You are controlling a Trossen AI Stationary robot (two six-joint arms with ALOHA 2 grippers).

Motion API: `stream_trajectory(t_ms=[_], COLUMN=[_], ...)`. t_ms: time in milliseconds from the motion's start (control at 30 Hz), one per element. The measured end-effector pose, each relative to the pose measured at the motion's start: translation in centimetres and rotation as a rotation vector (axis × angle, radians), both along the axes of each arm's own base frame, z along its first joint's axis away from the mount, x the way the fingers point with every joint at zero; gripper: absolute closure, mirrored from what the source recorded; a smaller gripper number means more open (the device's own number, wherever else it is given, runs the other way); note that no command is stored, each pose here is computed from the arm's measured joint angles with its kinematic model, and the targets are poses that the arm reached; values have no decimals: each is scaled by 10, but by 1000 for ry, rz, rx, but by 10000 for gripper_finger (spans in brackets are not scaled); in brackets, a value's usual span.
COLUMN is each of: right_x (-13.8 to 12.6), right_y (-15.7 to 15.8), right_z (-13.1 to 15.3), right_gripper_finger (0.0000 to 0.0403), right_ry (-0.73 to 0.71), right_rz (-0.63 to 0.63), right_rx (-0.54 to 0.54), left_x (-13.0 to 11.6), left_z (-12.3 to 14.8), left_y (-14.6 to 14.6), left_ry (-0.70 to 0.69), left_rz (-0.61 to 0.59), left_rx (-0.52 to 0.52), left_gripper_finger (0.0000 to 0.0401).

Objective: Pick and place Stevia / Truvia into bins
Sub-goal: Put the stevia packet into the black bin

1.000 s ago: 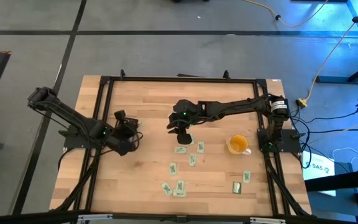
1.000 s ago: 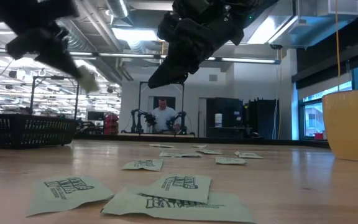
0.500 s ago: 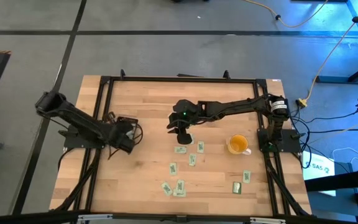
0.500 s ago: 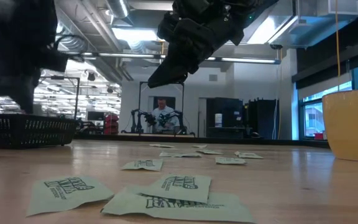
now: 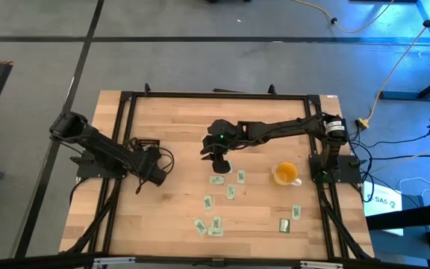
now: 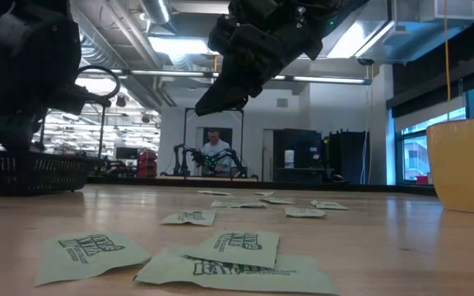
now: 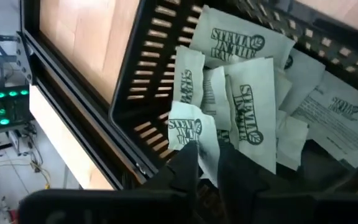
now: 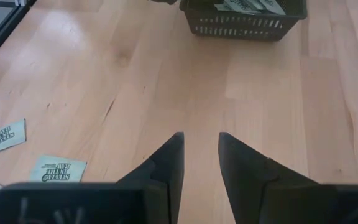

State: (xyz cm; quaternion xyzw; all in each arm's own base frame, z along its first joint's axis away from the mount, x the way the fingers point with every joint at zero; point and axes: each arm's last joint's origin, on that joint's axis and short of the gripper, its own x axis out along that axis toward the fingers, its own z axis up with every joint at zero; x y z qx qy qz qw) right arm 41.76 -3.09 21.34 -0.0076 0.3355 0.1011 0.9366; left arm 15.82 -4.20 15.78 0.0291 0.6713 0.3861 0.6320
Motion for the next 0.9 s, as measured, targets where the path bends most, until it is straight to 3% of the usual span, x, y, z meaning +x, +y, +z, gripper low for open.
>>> stream_trajectory(t_ms=[167,333,467,567,700,900], right_x=[-1,-9,-14,-20,-29,-32], right_y=[0,-5,-15,-25,-38,-48], right_z=[-1,-8,-12,-16,-20,-22], right_gripper_finger=[300,300,300,300,300,300], right_ry=[17,128,198,267,346,367], right_rz=[-2,-35,-105,-208,-258,-274], right_rx=[4,35,29,-51,-103,-101], left_x=[8,11,10,11,12,21], left_z=[13,34,46,54,58,46], left_y=[-5,-12,-18,-24,-32,-44], left_ry=[-72,-225,-409,-587,-764,-915], left_rz=[-41,-106,-146,-177,-234,-358], left_rx=[-8,20,29,39,39,27], left_gripper_finger=[321,313,313,313,313,313])
